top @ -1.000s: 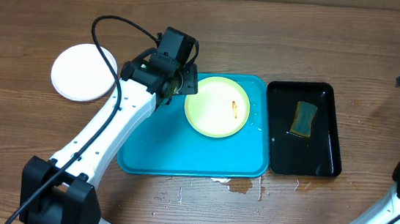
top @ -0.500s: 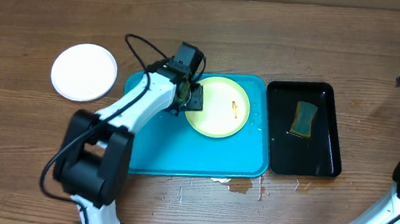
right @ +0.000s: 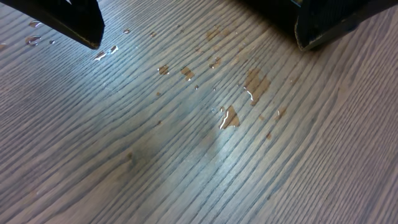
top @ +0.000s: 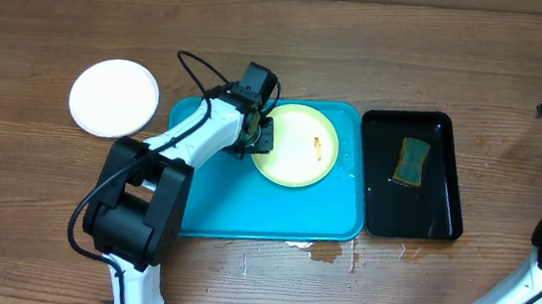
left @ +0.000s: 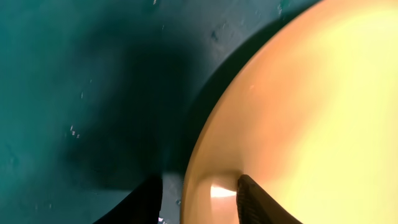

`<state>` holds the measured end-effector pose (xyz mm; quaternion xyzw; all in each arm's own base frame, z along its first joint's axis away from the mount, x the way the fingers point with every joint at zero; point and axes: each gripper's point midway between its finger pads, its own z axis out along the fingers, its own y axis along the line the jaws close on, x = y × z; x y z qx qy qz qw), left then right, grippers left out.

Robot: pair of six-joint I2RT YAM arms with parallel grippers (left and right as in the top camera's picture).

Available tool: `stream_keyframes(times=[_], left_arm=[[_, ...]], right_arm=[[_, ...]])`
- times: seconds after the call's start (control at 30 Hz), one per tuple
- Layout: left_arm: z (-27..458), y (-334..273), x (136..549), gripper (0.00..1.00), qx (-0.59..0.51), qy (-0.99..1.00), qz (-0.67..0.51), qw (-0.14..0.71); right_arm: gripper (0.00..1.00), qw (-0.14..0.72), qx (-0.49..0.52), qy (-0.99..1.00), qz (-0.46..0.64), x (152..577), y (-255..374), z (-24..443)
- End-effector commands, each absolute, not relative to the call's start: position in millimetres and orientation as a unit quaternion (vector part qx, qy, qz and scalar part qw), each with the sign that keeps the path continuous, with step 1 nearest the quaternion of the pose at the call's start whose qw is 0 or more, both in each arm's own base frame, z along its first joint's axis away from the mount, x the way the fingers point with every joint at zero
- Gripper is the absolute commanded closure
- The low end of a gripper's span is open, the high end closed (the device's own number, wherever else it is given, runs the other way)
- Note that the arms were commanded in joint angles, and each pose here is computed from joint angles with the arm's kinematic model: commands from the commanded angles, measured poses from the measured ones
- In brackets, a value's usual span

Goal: Clean dirty plates on tray and stack at the side
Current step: 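Move right gripper down into the black tray toward the sponge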

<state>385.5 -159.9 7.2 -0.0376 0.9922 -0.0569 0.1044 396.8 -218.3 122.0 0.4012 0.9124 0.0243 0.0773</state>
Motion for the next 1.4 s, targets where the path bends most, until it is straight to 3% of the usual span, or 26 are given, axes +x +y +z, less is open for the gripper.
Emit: stream_keyframes(times=[0.0, 0.27, 0.5, 0.67, 0.77, 0.93, 1.0, 1.07, 1.13, 1.37], left_arm=[[-13, -158, 381, 0.65, -0.034, 0.995, -0.047, 0.086], [-13, -159, 383, 0.94, -0.033, 0.994, -0.049, 0.089], [-13, -159, 383, 0.92, -0.034, 0.994, -0.049, 0.089], [-12, -159, 383, 0.91, -0.034, 0.994, -0.049, 0.089], [-13, -159, 382, 0.96, -0.034, 0.994, -0.048, 0.087], [-13, -163, 377, 0.96, -0.032, 0.995, -0.062, 0.074], [-13, -163, 377, 0.96, -0.032, 0.995, -0.062, 0.074], [-13, -163, 377, 0.76, -0.032, 0.995, -0.062, 0.074], [-13, -163, 377, 0.66, -0.032, 0.995, -0.062, 0.074], [-13, -163, 377, 0.62, -0.032, 0.995, -0.062, 0.074]], right_arm=[[0.0, 0.098, 0.402, 0.91, 0.022, 400, -221, 136], [0.0, 0.098, 0.402, 0.91, 0.022, 400, -221, 136], [0.0, 0.111, 0.401, 0.909, 0.025, 406, -222, 138], [0.0, 0.068, 0.396, 0.908, 0.12, 399, -182, 138], [0.28, 0.055, 0.393, 0.906, 0.149, 398, -168, 140], [0.37, 0.007, 0.342, 0.927, 0.154, 387, -132, 140], [0.37, -0.018, 0.317, 0.935, 0.157, 382, -112, 139], [0.37, -0.038, 0.298, 0.941, 0.157, 379, -92, 140], [0.36, -0.053, 0.277, 0.947, 0.152, 378, -74, 140], [0.3, -0.09, 0.209, 0.97, 0.08, 369, -28, 131]])
